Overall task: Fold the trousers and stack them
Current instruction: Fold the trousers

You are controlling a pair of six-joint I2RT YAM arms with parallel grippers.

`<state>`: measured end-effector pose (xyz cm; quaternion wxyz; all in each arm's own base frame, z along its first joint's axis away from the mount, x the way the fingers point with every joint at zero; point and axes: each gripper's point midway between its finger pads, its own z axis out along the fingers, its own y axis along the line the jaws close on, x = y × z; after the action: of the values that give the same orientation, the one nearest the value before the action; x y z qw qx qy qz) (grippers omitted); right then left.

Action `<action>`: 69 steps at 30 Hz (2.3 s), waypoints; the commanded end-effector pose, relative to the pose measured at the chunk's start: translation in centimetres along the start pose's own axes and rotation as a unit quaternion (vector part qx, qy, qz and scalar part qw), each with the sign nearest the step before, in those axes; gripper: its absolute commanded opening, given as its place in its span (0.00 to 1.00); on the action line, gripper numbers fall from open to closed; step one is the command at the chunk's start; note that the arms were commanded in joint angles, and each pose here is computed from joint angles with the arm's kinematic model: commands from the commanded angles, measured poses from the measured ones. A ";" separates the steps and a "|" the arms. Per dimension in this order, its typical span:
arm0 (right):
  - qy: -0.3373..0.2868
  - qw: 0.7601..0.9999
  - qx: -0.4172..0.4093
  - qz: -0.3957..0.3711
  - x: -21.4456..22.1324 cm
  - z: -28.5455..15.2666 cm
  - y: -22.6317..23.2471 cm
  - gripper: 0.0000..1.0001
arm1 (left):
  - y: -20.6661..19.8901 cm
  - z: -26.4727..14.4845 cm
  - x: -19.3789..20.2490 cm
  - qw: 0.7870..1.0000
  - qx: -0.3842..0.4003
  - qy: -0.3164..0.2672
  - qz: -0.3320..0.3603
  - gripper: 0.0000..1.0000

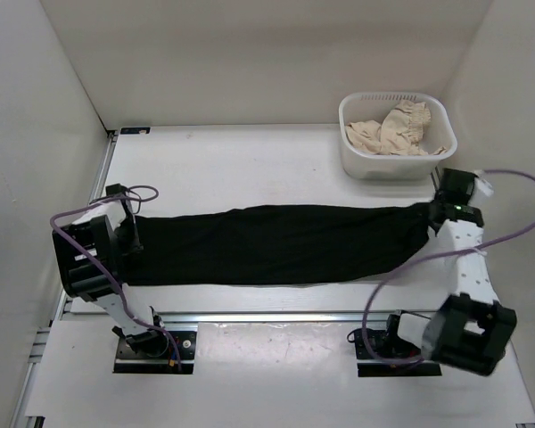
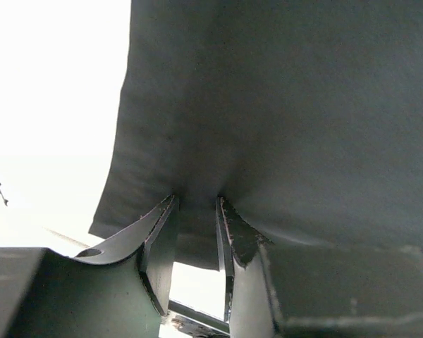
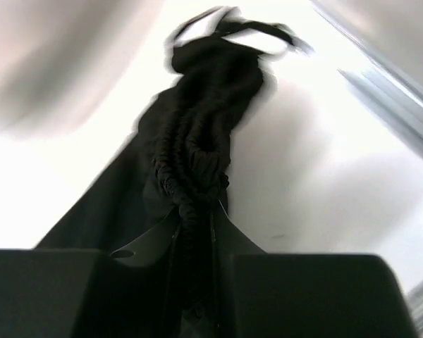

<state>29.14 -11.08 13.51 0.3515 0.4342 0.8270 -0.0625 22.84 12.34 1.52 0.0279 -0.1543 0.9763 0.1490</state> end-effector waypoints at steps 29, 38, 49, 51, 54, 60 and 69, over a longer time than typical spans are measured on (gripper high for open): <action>-0.057 0.852 -0.245 -0.460 36.3 -21.3 30.0 0.00 | -0.6 -0.4 -1.7 1.000 0.002 -0.007 0.009 0.40; 0.085 0.641 -0.450 -0.616 44.5 -30.4 31.0 0.74 | -0.4 -0.9 -1.4 1.000 0.002 -0.012 0.007 0.40; 0.159 0.864 -0.313 -0.360 26.7 -18.6 23.0 0.89 | -0.1 -2.3 -1.6 1.000 0.002 -0.022 0.004 0.40; 0.226 0.870 -0.298 -0.322 27.5 -15.4 19.2 0.89 | 0.0 -2.3 -1.3 1.000 0.002 -0.016 0.006 0.40; 0.252 0.894 -0.275 -0.250 25.9 -10.7 16.1 0.90 | -0.1 -2.7 -1.5 1.000 0.007 -0.020 0.005 0.40; 0.284 0.890 -0.293 -0.204 26.3 -7.5 14.8 0.90 | 0.1 -3.4 -1.5 1.000 0.007 -0.023 0.004 0.41; 0.351 0.888 -0.241 -0.175 29.8 -5.2 11.2 0.27 | 0.5 -4.0 -1.8 1.000 0.003 -0.029 0.003 0.41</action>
<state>25.01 18.11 1.97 0.1488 0.1552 0.9507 0.2237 22.65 11.78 3.25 0.0078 -0.1412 0.9789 0.1473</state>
